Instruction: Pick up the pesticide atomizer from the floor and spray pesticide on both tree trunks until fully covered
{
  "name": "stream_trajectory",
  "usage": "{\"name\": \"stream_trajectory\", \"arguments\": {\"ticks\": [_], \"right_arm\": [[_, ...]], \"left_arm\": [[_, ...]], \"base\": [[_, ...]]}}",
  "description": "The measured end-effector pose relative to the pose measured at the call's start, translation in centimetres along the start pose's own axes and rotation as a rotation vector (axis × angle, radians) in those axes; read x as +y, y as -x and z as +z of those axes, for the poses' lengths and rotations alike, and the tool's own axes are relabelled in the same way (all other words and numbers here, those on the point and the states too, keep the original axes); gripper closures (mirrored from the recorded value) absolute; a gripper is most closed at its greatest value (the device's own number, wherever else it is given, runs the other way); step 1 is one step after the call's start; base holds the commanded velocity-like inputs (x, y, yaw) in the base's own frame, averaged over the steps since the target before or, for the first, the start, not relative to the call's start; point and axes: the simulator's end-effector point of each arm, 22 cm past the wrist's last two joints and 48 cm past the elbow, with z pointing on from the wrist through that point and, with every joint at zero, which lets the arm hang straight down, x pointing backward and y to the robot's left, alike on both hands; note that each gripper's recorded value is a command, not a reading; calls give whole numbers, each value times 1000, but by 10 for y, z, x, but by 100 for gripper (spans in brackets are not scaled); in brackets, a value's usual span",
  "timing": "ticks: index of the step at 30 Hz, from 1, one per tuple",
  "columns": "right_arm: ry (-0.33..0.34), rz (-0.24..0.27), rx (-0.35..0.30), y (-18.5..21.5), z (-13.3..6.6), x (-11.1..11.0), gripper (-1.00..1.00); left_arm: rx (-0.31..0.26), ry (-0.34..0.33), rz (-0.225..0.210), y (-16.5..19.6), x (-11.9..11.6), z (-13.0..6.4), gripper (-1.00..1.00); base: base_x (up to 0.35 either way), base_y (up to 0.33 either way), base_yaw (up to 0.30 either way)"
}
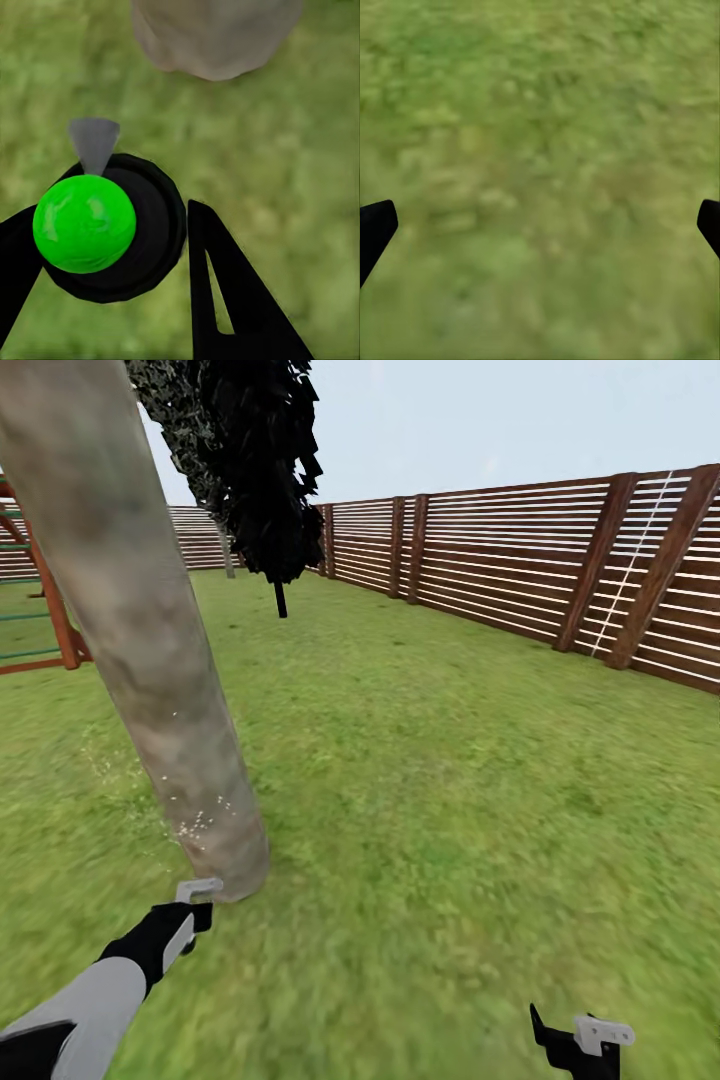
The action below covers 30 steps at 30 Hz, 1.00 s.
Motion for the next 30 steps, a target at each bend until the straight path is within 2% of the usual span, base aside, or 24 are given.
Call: {"name": "stream_trajectory", "arguments": {"ticks": [4,7,9,13,17,25,28,30], "right_arm": [[0,0,0,0,0,0,-100],[0,0,0,0,0,0,-100],[0,0,0,0,0,0,-100],[1,1,0,0,0,1,-100],[1,1,0,0,0,1,-100],[1,1,0,0,0,1,-100],[1,1,0,0,0,1,-100],[0,1,0,0,0,1,-100]], "left_arm": [[7,7,-4,-4,3,1,100],[19,30,-53,-8,24,3,100],[21,31,-63,-9,26,3,100],[15,15,-75,-6,14,2,100],[16,-39,-67,-7,-29,-4,100],[1,-26,-60,3,-31,-6,100],[-7,19,-66,9,-23,-7,100],[-40,31,-74,23,-19,-10,100]], "base": [[-298,0,0],[-164,0,0],[-20,0,0],[-2,0,42],[0,-38,184],[0,-257,102],[-54,-271,270],[-136,-267,276]]}}
